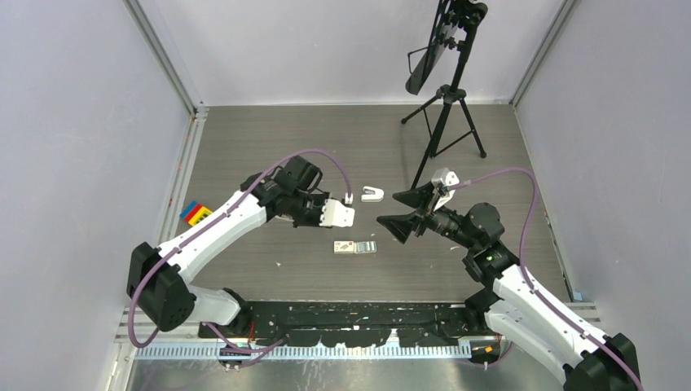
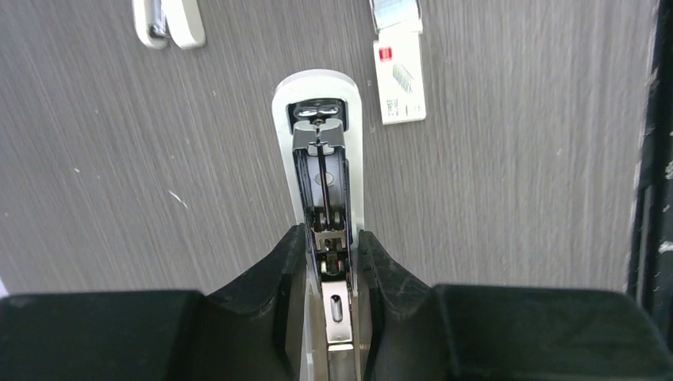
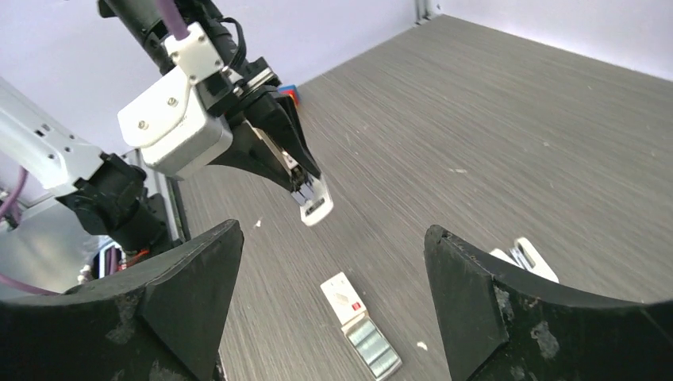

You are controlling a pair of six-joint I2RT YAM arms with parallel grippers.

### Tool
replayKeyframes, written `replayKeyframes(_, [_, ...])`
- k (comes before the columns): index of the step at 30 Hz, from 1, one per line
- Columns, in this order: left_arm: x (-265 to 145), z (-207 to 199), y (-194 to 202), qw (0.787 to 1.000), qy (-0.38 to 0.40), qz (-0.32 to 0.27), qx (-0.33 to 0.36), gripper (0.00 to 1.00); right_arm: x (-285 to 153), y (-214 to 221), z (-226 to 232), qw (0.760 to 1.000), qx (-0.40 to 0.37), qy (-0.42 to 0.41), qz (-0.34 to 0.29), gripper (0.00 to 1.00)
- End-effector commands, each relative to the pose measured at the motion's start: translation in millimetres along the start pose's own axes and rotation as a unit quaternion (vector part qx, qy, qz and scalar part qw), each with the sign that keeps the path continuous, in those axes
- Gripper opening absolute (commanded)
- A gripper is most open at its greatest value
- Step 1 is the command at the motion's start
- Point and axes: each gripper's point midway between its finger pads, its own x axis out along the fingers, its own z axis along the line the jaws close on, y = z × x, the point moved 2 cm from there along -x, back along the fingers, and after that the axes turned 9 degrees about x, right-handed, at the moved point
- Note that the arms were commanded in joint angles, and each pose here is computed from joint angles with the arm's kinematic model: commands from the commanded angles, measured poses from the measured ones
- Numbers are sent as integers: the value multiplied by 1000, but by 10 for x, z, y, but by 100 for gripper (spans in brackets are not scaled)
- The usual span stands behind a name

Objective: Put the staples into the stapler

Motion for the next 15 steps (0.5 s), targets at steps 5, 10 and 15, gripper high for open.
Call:
replayKeyframes(5, [205,-147,697,981,71,161,79,4,-91,144,-169,999,2,52,12,88])
replayKeyframes(10, [268,-221,854,972,88,187,110,7,-94,151,-178,999,2,53,9,89])
replayKeyframes(15, [266,-240,998,961,95,219,142,8,-95,153,-172,999,6,50,0,89])
